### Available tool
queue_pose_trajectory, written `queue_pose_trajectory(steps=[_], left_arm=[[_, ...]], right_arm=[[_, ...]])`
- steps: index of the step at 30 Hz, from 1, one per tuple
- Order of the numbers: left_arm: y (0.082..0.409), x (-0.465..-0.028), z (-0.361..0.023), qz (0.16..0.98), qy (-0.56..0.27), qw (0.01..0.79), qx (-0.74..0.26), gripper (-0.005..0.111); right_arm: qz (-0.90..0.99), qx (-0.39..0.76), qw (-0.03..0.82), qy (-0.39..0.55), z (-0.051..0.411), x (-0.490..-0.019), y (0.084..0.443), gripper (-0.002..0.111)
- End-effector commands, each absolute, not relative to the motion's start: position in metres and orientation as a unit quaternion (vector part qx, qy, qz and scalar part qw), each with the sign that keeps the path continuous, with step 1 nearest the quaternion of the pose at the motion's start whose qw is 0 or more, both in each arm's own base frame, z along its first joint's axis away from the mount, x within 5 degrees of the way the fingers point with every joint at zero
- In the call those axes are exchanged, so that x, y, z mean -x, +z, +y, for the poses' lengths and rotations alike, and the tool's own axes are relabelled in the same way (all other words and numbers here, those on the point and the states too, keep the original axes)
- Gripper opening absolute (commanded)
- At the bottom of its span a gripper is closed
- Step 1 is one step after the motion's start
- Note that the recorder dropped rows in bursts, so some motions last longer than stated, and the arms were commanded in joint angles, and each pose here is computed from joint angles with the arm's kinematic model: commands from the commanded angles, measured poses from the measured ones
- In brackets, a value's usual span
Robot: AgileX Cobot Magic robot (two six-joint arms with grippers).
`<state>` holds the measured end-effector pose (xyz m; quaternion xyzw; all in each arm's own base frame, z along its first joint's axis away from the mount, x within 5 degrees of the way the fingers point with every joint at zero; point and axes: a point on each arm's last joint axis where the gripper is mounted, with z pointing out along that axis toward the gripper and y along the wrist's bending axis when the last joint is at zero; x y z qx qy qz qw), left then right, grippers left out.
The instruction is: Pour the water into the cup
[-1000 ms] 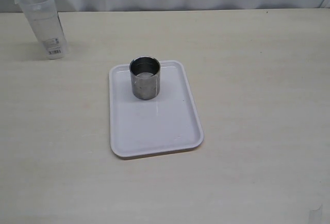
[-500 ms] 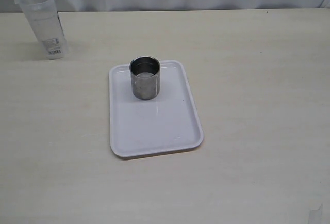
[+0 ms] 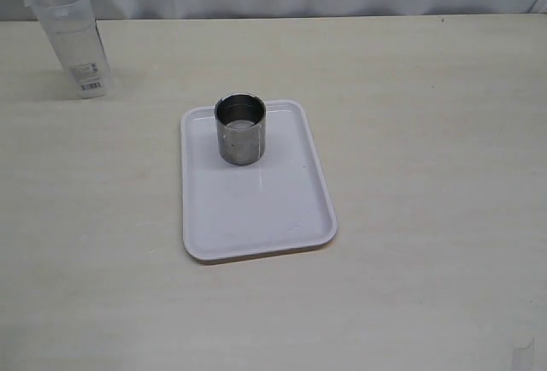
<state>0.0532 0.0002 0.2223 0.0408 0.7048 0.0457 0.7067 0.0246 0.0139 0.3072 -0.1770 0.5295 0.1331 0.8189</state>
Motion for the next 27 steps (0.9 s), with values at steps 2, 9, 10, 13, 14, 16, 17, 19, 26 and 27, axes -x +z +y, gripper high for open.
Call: queue_pose_trajectory(steps=[2, 9, 10, 13, 14, 16, 17, 19, 26, 27], left_arm=[[0.200, -0.056, 0.000, 0.726, 0.018, 0.687, -0.020, 0.105], [0.187, -0.055, -0.001, 0.774, 0.017, 0.632, -0.026, 0.105], [0.185, -0.054, -0.001, 0.781, 0.017, 0.623, -0.026, 0.105], [0.185, -0.054, -0.001, 0.781, 0.017, 0.623, -0.026, 0.105], [0.185, -0.054, -0.001, 0.780, 0.017, 0.625, -0.026, 0.105], [0.185, -0.054, -0.001, 0.780, 0.018, 0.625, -0.027, 0.105], [0.185, -0.054, -0.001, 0.780, 0.018, 0.625, -0.027, 0.105], [0.185, -0.054, 0.000, 0.780, 0.026, 0.625, -0.032, 0.105], [0.186, -0.054, 0.000, 0.779, 0.035, 0.625, -0.038, 0.105], [0.186, -0.054, 0.000, 0.779, 0.035, 0.625, -0.038, 0.105]], right_arm=[[0.534, 0.175, 0.817, 0.132, 0.014, -0.025, 0.305, 0.004], [0.534, 0.175, 0.817, 0.132, 0.014, -0.025, 0.305, 0.004], [0.534, 0.175, 0.817, 0.132, 0.014, -0.025, 0.305, 0.004], [0.534, 0.175, 0.817, 0.132, 0.014, -0.025, 0.305, 0.004], [0.534, 0.175, 0.817, 0.132, 0.014, -0.025, 0.305, 0.004], [0.534, 0.175, 0.817, 0.133, 0.014, -0.025, 0.305, 0.004], [0.534, 0.175, 0.817, 0.133, 0.014, -0.025, 0.305, 0.004], [0.534, 0.175, 0.817, 0.133, 0.014, -0.025, 0.305, 0.004], [0.534, 0.175, 0.817, 0.133, 0.014, -0.025, 0.305, 0.004], [0.534, 0.175, 0.817, 0.133, 0.014, -0.025, 0.305, 0.004]])
